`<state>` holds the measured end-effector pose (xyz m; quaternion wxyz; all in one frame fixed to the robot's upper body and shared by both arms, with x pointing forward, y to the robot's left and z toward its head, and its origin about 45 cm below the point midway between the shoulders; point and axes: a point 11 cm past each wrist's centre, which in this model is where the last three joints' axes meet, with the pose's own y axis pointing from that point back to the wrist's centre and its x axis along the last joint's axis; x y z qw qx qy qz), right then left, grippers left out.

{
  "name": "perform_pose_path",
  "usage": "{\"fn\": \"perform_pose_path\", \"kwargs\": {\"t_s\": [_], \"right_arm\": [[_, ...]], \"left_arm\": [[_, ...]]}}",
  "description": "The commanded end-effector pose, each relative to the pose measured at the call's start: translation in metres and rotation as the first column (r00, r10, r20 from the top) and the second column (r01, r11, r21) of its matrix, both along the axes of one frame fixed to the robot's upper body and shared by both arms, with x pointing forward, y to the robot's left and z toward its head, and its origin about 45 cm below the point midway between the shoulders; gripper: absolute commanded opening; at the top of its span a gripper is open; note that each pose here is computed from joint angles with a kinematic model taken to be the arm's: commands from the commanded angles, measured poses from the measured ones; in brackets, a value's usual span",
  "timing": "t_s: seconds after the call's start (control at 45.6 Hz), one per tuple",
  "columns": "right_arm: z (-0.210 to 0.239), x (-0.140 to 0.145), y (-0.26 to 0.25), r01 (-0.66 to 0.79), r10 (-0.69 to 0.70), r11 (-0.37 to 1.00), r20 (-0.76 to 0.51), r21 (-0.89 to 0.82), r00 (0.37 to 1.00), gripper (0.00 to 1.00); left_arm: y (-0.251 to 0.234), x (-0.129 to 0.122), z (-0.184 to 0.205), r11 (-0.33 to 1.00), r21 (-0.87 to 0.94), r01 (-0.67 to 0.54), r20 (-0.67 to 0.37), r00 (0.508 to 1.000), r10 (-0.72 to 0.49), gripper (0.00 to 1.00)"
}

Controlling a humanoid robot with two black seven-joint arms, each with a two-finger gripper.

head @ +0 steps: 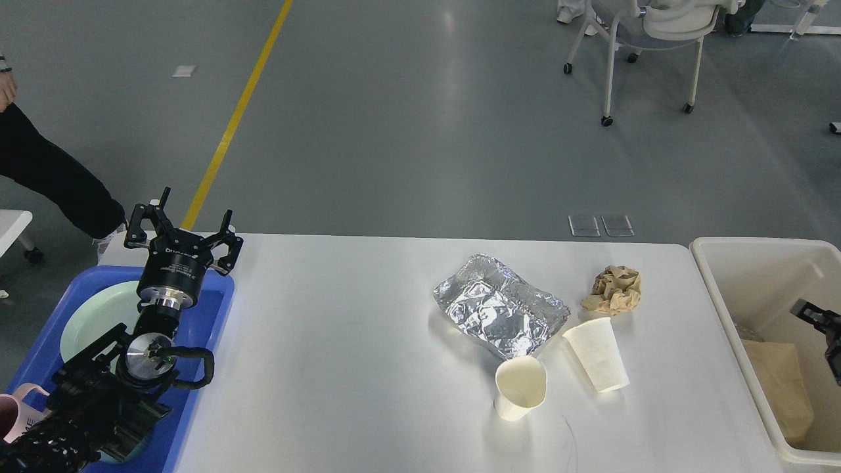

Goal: Tidy desktop
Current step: 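Move the right gripper to the crumpled paper and grasp it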

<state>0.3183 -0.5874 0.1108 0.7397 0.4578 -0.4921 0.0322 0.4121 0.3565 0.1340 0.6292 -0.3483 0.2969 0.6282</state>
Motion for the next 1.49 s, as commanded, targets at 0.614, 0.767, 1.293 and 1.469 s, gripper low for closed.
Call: {"fn": "perform_pose_path", "kwargs": {"t_s": [0.614, 0.767, 1.293, 1.469], "right_arm": [[0.159, 0.149, 0.213, -0.335, 0.386, 0.790, 0.008, 0.514, 0.922, 1.00], [0.165, 0.118, 0.270, -0.397, 0.567, 0.696, -0.119, 0.599, 0.815, 1.00], [0.142, 0.032, 0.304, -0.375, 0.691, 0.640, -0.289, 0.671, 0.663, 1.00], [0.119, 0.044, 0.241, -0.313, 0.579, 0.726, -0.300, 0.612, 0.758, 1.00]], "left_arm": [[0.000, 0.000, 0.000, 1.000, 0.001, 0.001, 0.000, 1.000, -0.001, 0.97], [0.000, 0.000, 0.000, 1.000, 0.001, 0.001, 0.000, 1.000, -0.001, 0.97], [0.000, 0.000, 0.000, 1.000, 0.001, 0.001, 0.000, 1.000, -0.001, 0.97], [0.000, 0.000, 0.000, 1.000, 0.001, 0.001, 0.000, 1.000, -0.001, 0.97]]}}
